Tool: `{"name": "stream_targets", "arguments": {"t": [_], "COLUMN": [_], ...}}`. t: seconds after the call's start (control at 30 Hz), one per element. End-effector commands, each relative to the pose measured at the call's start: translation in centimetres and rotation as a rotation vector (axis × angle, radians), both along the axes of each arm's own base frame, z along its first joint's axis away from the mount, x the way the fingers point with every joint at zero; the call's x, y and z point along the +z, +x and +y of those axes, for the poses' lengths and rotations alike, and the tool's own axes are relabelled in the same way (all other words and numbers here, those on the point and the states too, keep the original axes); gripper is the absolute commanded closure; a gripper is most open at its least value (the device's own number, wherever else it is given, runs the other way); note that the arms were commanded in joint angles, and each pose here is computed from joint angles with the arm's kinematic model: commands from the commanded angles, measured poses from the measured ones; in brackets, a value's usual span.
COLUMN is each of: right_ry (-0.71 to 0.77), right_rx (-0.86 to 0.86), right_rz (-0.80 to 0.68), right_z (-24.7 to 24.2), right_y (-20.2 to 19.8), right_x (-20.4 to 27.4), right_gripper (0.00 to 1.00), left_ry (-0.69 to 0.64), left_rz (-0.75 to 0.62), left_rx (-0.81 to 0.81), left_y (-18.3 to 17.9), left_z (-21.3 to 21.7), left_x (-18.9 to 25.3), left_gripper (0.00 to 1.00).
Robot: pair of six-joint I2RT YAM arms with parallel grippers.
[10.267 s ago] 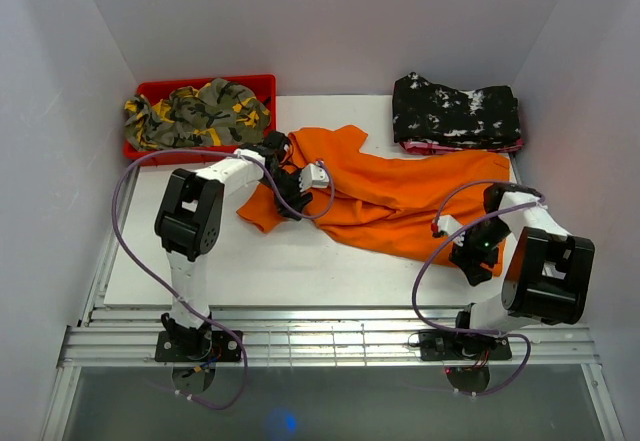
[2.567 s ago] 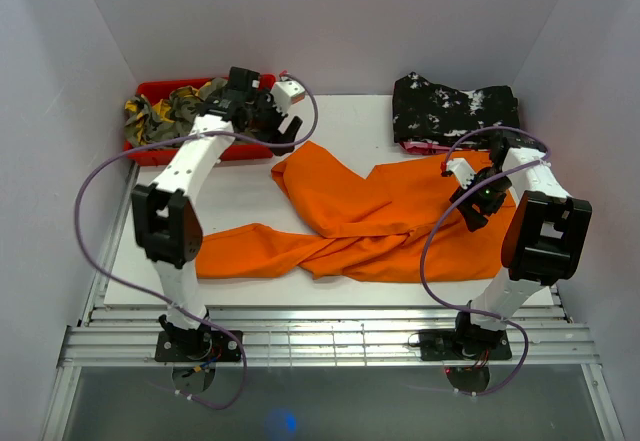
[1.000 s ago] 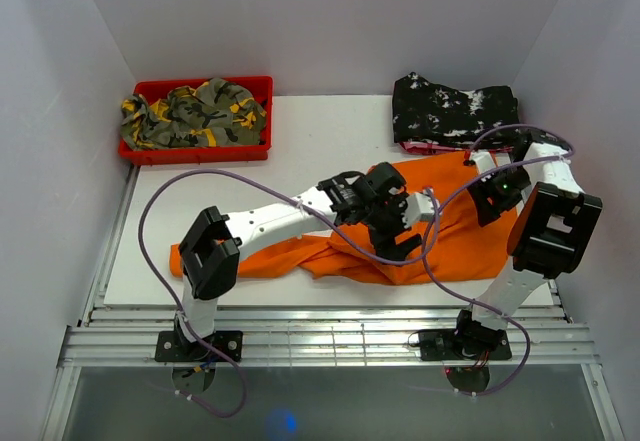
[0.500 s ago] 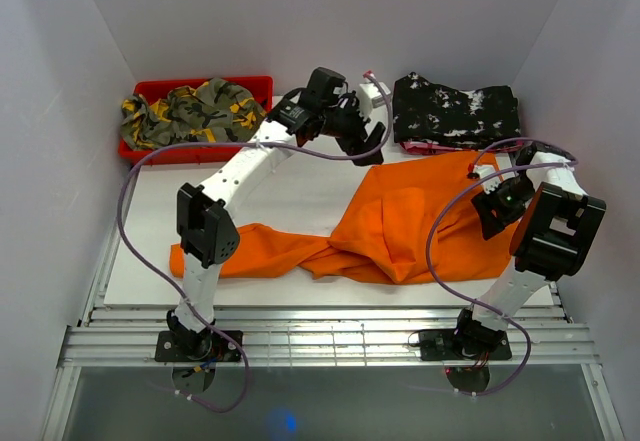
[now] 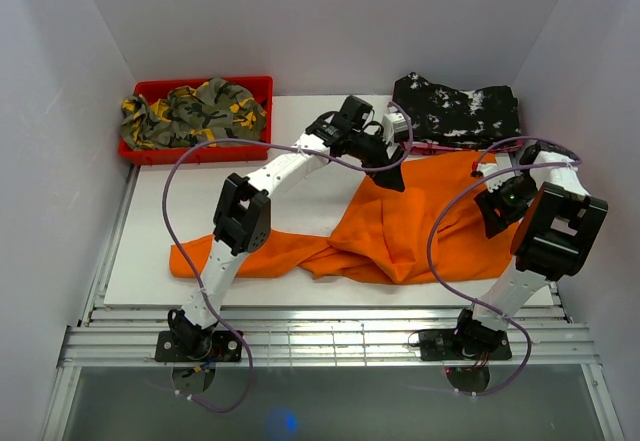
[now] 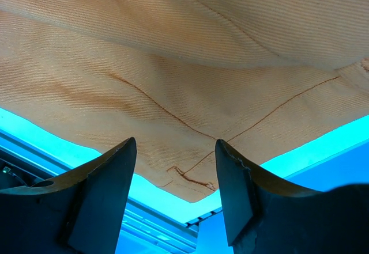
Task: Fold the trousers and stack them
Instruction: Flatten the trousers out
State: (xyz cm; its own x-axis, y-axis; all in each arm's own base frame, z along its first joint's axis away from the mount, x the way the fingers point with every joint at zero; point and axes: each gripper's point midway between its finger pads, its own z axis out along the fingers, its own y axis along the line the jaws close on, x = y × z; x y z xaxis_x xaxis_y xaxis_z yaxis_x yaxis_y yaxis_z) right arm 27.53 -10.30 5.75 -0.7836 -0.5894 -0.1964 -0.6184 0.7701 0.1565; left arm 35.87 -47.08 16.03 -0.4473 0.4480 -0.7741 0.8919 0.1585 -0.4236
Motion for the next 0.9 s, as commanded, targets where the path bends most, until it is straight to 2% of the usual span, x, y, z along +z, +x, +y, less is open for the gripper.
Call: {"name": "stream_targets", "arguments": {"t": [0.0,0.17,0.47,0.5,0.6,0.63,0.67,0.7,0.73,0.77,0.87], "right_ry": [0.0,-0.003,-0.001,0.003,0.005,0.005,0.006,0.006,0.006,0.006,0.006], "right_rx": [-0.014,-0.012,-0.011,-0.011,-0.012,-0.012,-0.011,-0.012,-0.011,-0.011,0.0], "right_rz": [-0.022,-0.021,-0.013,-0.007,-0.01,-0.01,-0.012,-0.011,-0.013,-0.015,-0.014], "right_z": [-0.4,-0.5,-0.4,-0.4,-0.3,-0.4,-0.3,-0.3,-0.3,-0.3,-0.4], "right_y": [1.0,1.0,0.8,0.8,0.8,0.9,0.9,1.0,1.0,1.1,1.1], "right_x": [0.6,0.5,0.2,0.0,0.0,-0.1,0.0,0.0,0.0,0.1,-0.1], "right_gripper": [0.37,0.37,0.37,0.37,0.37,0.37,0.37,0.37,0.37,0.37,0.39], "left_ry": [-0.111,-0.085,0.003,0.004,-0.007,-0.008,-0.011,-0.025,-0.022,-0.034,-0.054], "left_rz": [-0.023,0.023,-0.051,-0.059,-0.069,-0.073,-0.08,-0.104,-0.118,-0.136,-0.196], "left_rx": [-0.081,-0.11,-0.024,-0.029,-0.037,-0.04,-0.041,-0.04,-0.021,0.009,0.202], "left_y": [-1.7,-3.0,-2.1,-2.3,-2.5,-2.6,-2.6,-2.6,-2.3,-1.8,2.8], "left_z": [-2.4,-3.5,-4.7,-4.9,-4.9,-4.8,-4.7,-4.6,-4.3,-3.6,3.3], "left_x": [2.7,0.2,-3.2,-3.2,-2.4,-2.2,-1.9,-0.6,0.0,1.7,9.2], "left_gripper": [0.02,0.02,0.02,0.05,0.22,0.37,0.46,0.6,0.86,1.0,1.0]}}
